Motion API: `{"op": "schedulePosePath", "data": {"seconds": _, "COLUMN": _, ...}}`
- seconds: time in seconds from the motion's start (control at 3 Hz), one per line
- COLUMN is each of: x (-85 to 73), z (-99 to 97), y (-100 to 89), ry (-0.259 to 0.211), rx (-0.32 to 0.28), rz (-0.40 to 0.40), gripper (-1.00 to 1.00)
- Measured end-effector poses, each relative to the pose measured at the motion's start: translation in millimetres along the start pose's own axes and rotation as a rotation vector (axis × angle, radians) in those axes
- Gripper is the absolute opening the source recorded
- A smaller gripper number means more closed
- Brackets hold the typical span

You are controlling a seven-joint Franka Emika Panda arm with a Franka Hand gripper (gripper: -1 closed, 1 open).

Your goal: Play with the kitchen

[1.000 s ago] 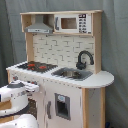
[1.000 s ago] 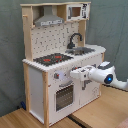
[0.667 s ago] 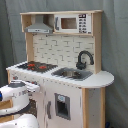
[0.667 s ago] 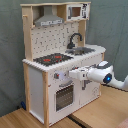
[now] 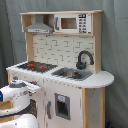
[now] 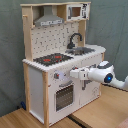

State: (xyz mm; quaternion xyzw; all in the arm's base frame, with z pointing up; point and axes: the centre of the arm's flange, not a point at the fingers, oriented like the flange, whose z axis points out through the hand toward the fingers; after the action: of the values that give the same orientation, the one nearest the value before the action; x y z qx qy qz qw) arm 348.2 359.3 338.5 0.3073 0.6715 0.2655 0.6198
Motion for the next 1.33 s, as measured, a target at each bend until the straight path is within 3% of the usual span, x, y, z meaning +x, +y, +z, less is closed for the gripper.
{"op": "schedulePosePath", "data": {"seconds": 1.33, "x": -2.3, "z": -0.8, "y": -0.4, "ry": 0.036, "rx": -0.007, "rz": 0.43, "gripper": -1.0}}
